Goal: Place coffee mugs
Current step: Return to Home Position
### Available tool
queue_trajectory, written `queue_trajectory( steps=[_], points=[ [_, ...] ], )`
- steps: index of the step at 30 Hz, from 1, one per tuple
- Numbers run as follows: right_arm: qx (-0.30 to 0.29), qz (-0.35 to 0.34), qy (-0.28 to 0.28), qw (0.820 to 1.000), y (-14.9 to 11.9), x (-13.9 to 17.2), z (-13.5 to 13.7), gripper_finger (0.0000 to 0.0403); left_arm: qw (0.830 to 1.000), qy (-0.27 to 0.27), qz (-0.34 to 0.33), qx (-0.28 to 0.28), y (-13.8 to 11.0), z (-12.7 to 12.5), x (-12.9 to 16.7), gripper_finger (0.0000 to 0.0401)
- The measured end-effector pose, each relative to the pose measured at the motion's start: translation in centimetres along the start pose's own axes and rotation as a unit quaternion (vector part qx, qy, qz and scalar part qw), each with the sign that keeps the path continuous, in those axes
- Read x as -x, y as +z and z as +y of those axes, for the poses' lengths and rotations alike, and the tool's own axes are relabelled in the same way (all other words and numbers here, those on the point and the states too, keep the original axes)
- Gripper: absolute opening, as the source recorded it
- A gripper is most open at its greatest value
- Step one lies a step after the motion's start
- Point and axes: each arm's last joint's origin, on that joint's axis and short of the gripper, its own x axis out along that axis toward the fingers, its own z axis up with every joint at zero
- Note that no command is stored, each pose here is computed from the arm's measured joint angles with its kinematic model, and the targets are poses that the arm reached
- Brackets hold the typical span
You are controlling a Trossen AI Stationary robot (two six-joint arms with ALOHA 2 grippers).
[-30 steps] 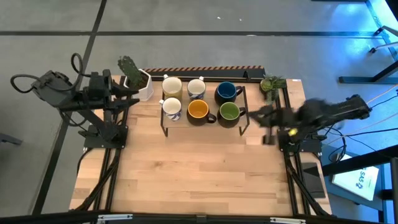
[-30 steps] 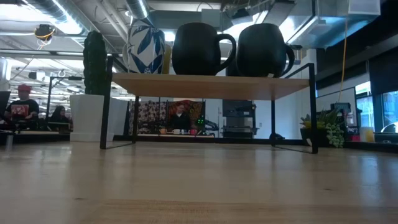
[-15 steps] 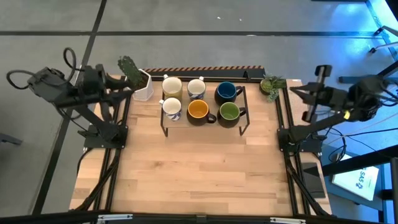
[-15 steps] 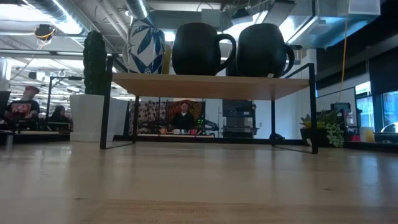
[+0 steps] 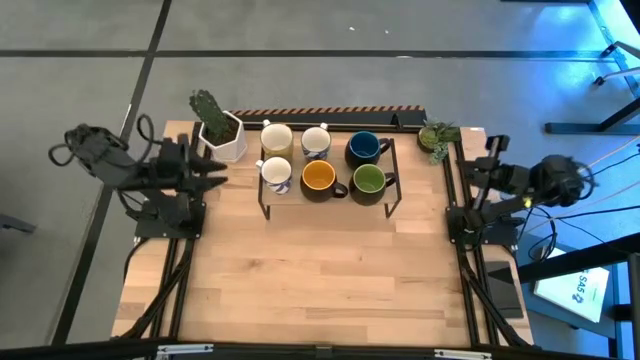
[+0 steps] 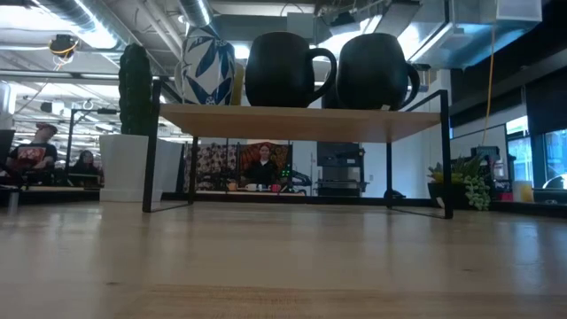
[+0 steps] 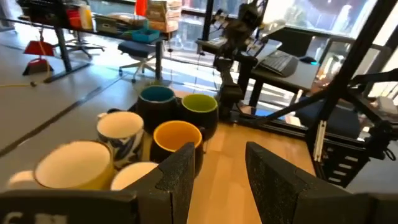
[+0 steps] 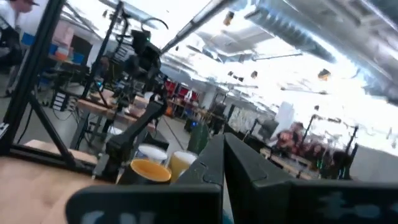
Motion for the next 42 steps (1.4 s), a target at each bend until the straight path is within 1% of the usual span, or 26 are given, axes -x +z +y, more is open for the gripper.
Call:
queue_trajectory(
  steps=[2, 4, 7, 9, 12, 15, 19, 21, 25, 30, 33, 36, 39, 42],
  points=[
    [-0.012, 0.016, -0.011, 1.0, -1.6, 0.4, 0.7, 0.0001, 1.0, -0.006, -0.001, 0.002, -1.1, 0.1, -0.3, 0.0137],
    [-0.025, 0.018, -0.016, 0.999, -2.7, 0.8, 1.1, 0.0001, 1.0, -0.015, -0.009, 0.016, -2.1, 0.2, -0.5, 0.0137],
    [-0.024, 0.029, -0.026, 0.999, -3.0, 0.7, 1.3, 0.0001, 0.998, -0.04, -0.024, 0.038, -3.1, 0.8, -0.2, 0.0137],
    [-0.031, 0.016, -0.033, 0.999, -2.6, 0.7, 1.0, 0.0001, 0.997, -0.052, -0.035, 0.052, -3.7, 1.5, 0.3, 0.0137],
    [-0.023, 0.034, -0.033, 0.999, -3.0, 0.7, 1.2, 0.0001, 0.996, -0.056, -0.046, 0.06, -5.1, 2.2, 0.6, 0.0137],
    [-0.027, 0.025, -0.02, 0.999, -2.9, 0.7, 1.2, 0.0001, 0.995, -0.059, -0.045, 0.065, -7.1, 2.7, 0.3, 0.0137],
    [-0.03, 0.049, -0.011, 0.998, -4.0, 0.5, 2.0, 0.0001, 0.994, -0.067, -0.049, 0.073, -9.6, 2.9, -0.4, 0.0137],
    [-0.038, 0.046, -0.011, 0.998, -4.2, 0.4, 2.2, 0.0001, 0.994, -0.068, -0.048, 0.072, -10.8, 2.8, -0.8, 0.0137],
    [-0.042, 0.07, -0.012, 0.997, -5.6, 0.0, 3.2, 0.0001, 0.993, -0.077, -0.052, 0.078, -12.8, 2.7, -1.5, 0.0137],
    [-0.058, 0.068, -0.015, 0.996, -7.0, -0.3, 4.3, 0.0001, 0.992, -0.078, -0.058, 0.081, -15.2, 2.9, -2.2, 0.0137],
    [-0.075, 0.047, -0.019, 0.996, -7.4, -0.5, 4.6, 0.0001, 0.99, -0.084, -0.067, 0.091, -16.8, 3.1, -2.6, 0.0137],
    [-0.078, 0.048, -0.007, 0.996, -8.2, -0.6, 5.3, 0.0001, 0.986, -0.098, -0.082, 0.108, -18.4, 3.5, -2.8, 0.0137],
    [-0.084, 0.046, -0.008, 0.995, -8.8, -0.7, 5.7, 0.0001, 0.982, -0.116, -0.089, 0.119, -19.9, 3.8, -2.9, 0.0137],
    [-0.076, 0.063, 0.0, 0.995, -9.9, -0.7, 6.4, 0.0001, 0.978, -0.131, -0.097, 0.128, -21.0, 4.2, -2.9, 0.0137]
  ],
)
